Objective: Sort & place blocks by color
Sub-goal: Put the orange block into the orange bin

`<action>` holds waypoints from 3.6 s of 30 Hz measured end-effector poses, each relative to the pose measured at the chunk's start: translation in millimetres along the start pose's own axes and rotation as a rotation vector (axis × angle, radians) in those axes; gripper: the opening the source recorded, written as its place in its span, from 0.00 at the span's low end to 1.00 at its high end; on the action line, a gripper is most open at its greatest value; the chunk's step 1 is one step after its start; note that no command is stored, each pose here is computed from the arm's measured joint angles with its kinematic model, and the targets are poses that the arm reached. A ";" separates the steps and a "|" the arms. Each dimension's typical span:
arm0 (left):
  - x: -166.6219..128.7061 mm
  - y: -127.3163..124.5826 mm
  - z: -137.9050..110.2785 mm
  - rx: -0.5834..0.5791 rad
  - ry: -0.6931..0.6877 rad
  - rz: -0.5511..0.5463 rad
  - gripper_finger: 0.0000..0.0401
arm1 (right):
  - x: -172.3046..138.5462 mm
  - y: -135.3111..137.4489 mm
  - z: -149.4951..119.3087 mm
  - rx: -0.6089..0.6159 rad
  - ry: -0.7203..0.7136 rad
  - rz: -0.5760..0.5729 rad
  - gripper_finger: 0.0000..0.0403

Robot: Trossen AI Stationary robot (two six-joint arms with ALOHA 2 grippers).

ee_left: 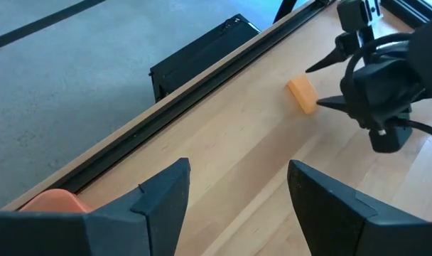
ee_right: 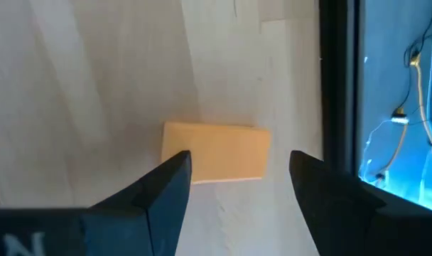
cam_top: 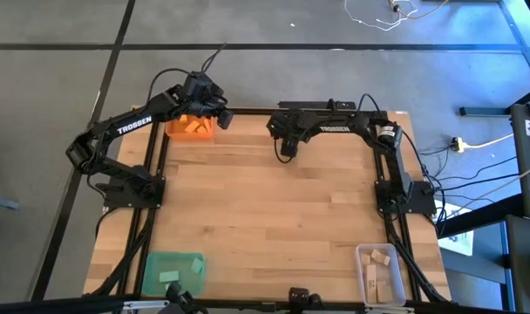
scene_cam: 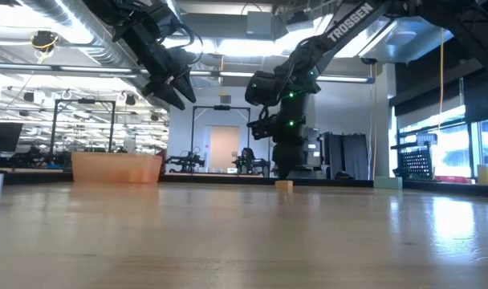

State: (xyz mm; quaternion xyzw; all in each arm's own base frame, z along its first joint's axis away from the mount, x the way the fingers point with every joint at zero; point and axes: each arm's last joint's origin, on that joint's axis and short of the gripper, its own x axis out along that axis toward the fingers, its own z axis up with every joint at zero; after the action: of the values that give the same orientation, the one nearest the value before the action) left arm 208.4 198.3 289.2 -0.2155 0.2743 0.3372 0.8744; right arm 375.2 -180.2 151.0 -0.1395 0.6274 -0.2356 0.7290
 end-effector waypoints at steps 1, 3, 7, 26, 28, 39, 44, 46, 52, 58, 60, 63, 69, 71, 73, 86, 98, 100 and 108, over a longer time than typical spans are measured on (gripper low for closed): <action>0.0 -0.1 0.0 0.000 0.000 0.000 0.57 | -2.3 -1.0 1.7 -0.020 -0.004 -0.002 0.60; 0.0 -0.1 -0.1 0.000 0.000 0.000 0.57 | -8.6 -3.9 6.6 -0.049 -0.014 -0.004 0.60; 0.0 -0.1 -0.1 0.000 0.001 0.000 0.57 | -22.4 -9.8 15.6 -0.095 -0.045 0.062 0.60; 0.0 0.2 -1.5 0.000 0.015 0.003 0.57 | -118.3 -75.2 55.0 0.834 -0.193 0.177 0.60; 0.0 0.3 -1.5 0.015 0.015 0.003 0.57 | -120.4 -75.7 56.9 0.811 -0.212 0.214 0.60; 0.0 0.1 -1.5 0.070 0.015 0.001 0.57 | -124.2 -69.2 62.6 0.725 -0.260 0.512 0.60; 0.0 0.1 -1.5 0.077 0.016 -0.001 0.57 | -120.2 -66.8 61.8 0.828 -0.223 0.535 0.60; 0.0 0.1 -1.5 0.077 0.016 -0.001 0.57 | -116.2 -63.9 59.7 0.888 -0.178 0.544 0.60; 0.0 0.2 -2.9 0.080 0.030 -0.001 0.57 | -105.2 -53.7 55.7 0.917 -0.110 0.623 0.60; -0.1 0.7 -6.0 0.125 0.062 0.001 0.57 | -93.2 -43.5 51.4 0.957 -0.063 0.558 0.60; -0.2 0.9 -7.3 0.124 0.076 0.003 0.57 | -87.3 -41.0 47.6 1.089 -0.004 0.526 0.60; -0.3 0.9 -8.9 0.123 0.092 0.004 0.57 | -75.4 -44.1 40.0 1.253 0.070 0.499 0.60; -0.4 1.2 -10.1 0.122 0.103 0.005 0.57 | -47.4 -58.4 21.6 1.363 0.123 0.420 0.60; -0.4 1.2 -10.2 0.122 0.105 0.005 0.57 | -36.0 -61.6 14.4 1.422 0.137 0.383 0.60; -0.4 1.2 -10.5 0.122 0.107 0.006 0.57 | -24.4 -62.2 8.7 1.462 0.136 0.374 0.60; -0.4 1.3 -10.4 0.122 0.107 0.006 0.57 | 8.6 -55.6 -13.8 1.552 0.174 0.329 0.60; -0.4 1.3 -10.3 0.122 0.106 0.006 0.57 | 27.2 -51.9 -22.8 1.619 0.199 0.316 0.60; -0.4 1.4 -10.3 0.122 0.106 0.007 0.57 | 29.9 -50.8 -22.4 1.619 0.200 0.318 0.60; -0.4 1.3 -10.3 0.122 0.105 0.007 0.57 | 48.2 -41.2 -21.6 1.606 0.269 0.388 0.60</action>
State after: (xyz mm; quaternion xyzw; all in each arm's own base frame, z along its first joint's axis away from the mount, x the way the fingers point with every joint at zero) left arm 203.8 193.2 281.5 -0.1781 0.3407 0.3109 0.8692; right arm 352.1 -238.2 126.9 0.5620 0.3634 -0.4958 0.5535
